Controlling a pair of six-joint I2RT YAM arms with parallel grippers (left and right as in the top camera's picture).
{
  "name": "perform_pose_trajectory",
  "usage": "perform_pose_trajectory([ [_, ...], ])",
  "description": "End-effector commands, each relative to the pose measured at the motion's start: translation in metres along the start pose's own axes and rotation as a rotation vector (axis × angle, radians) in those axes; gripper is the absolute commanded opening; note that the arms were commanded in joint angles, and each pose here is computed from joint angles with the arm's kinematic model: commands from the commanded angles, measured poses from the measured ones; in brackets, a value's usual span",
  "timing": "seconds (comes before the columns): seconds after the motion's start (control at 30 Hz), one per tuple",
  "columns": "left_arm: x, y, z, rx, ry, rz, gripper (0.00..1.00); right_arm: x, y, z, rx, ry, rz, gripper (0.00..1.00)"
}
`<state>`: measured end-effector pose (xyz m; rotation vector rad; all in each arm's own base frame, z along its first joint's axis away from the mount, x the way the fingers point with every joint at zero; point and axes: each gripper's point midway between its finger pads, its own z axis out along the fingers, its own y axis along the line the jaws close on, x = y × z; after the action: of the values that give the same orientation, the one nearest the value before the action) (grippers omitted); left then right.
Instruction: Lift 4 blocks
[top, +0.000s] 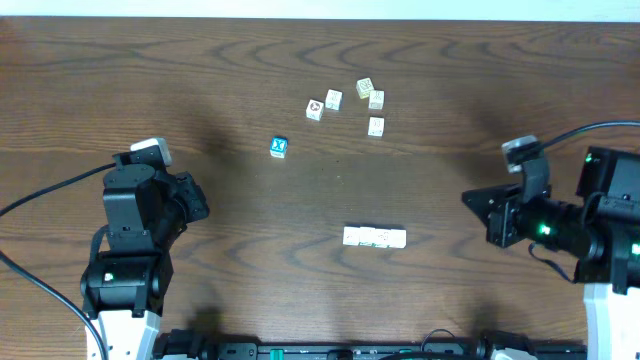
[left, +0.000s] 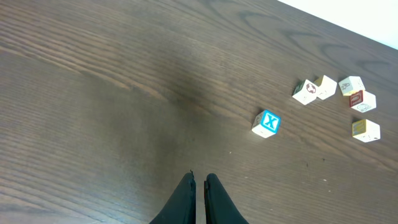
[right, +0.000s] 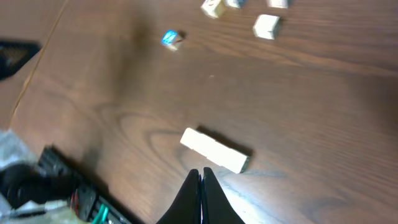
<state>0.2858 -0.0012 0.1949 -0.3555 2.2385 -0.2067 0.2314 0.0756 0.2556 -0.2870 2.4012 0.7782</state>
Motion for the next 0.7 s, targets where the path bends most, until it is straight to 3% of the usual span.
perform_pose_trajectory([
  [0.0,-0.001,0.002,-0.001,-0.012,-0.011,0.019,0.08,0.007,0.033,-0.003,-0.073,0.003,-0.155,0.01],
  [0.33,-0.001,0.002,-0.001,-0.011,-0.01,0.019,0.08,0.028,0.071,-0.03,-0.093,-0.062,-0.312,0.01],
  [0.67,-0.003,0.006,-0.001,-0.036,-0.019,0.019,0.08,0.007,0.013,-0.082,0.422,-0.304,-0.184,0.01],
])
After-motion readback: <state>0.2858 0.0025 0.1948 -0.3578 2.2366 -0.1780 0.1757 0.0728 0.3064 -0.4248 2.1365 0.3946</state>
